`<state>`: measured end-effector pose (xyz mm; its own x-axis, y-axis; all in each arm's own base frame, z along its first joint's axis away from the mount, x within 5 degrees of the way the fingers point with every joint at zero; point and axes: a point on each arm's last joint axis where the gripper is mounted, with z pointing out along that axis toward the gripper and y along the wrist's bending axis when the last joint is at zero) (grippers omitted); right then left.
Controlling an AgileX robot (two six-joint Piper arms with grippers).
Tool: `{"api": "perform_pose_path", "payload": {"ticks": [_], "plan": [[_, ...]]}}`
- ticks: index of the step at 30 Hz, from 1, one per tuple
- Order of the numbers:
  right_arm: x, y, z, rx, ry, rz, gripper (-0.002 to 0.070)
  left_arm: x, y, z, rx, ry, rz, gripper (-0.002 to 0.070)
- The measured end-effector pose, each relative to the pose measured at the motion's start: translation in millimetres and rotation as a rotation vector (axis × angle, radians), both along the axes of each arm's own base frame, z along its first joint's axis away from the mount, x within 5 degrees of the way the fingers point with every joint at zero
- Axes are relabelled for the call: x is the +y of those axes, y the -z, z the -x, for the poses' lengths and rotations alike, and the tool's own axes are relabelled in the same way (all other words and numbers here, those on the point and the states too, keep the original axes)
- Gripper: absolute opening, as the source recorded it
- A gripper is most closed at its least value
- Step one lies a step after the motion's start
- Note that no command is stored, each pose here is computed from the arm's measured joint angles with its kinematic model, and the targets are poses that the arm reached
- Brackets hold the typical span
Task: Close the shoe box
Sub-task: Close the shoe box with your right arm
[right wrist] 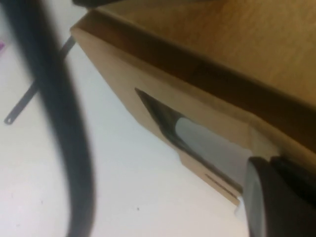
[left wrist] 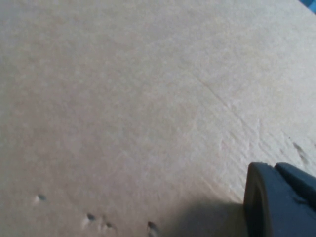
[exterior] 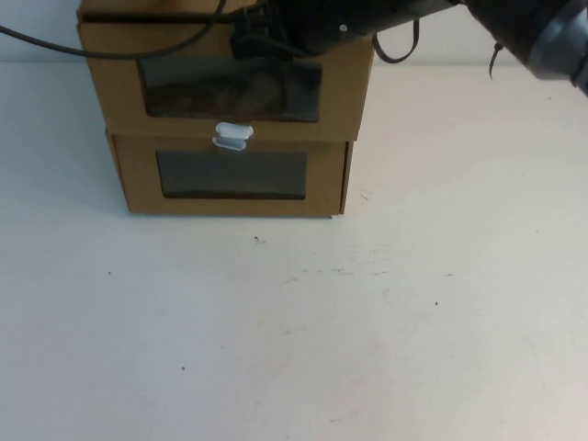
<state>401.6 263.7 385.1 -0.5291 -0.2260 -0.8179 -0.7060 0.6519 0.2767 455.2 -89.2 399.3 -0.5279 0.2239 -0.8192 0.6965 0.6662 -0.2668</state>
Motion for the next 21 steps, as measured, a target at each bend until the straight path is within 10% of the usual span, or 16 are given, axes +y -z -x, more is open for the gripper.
{"api": "perform_pose_path", "payload": {"ticks": [21], "plan": [[-14.7,2.1,-7.4,0.022,0.098,0.150,-0.0013,-1.2,-0.7,1.1,0.006,0.012,0.015,-0.0005]]}}
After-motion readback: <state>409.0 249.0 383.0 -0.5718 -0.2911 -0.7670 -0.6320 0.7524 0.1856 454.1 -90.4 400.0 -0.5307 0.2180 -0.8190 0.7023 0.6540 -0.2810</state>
